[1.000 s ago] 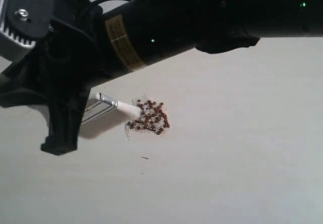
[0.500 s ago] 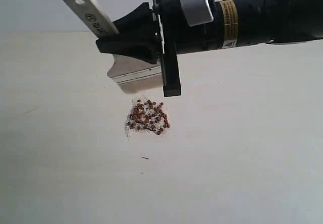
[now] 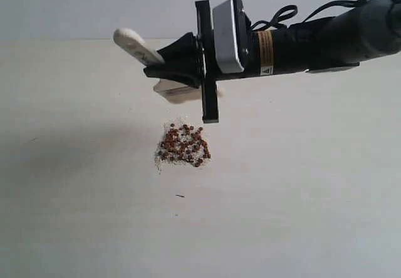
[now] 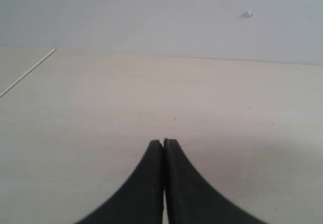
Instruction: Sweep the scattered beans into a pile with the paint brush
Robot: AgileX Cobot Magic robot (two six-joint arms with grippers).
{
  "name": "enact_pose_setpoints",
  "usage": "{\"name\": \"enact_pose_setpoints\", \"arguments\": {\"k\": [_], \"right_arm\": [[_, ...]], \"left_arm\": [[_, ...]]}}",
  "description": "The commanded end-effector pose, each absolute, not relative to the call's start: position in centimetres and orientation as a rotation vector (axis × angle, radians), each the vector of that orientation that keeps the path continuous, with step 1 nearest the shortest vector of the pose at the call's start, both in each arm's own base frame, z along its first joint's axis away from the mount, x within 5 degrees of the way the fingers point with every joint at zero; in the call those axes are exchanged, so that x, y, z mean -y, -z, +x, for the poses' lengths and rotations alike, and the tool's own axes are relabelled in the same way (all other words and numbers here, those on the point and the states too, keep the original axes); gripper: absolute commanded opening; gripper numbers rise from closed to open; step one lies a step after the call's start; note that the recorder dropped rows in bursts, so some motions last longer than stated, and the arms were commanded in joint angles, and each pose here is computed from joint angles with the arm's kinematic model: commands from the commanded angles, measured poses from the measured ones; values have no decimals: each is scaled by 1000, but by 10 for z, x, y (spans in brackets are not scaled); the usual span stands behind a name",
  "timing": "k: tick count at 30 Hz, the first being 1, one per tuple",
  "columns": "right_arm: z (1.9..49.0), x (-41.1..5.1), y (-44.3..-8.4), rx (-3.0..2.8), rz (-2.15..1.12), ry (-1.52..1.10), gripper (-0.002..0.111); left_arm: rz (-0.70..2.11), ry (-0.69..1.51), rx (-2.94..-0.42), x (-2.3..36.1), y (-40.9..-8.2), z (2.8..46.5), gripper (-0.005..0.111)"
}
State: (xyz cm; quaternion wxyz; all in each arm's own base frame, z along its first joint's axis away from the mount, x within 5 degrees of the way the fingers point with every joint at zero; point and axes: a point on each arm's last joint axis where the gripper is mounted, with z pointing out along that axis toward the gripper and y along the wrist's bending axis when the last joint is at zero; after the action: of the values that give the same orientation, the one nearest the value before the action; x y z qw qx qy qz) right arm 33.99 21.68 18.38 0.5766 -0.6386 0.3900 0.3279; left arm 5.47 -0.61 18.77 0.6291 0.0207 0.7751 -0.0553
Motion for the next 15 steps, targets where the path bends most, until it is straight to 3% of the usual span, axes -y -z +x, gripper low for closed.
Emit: {"name": "enact_pose_setpoints", "arguments": {"k": [1, 15], "right_arm": [[344, -217, -169, -850, -1536, -724, 0], [382, -231, -134, -822, -1545, -700, 0]], "left_arm": [[54, 121, -1768, 6, -188, 54, 0], [54, 121, -1768, 6, -188, 54, 0]]}}
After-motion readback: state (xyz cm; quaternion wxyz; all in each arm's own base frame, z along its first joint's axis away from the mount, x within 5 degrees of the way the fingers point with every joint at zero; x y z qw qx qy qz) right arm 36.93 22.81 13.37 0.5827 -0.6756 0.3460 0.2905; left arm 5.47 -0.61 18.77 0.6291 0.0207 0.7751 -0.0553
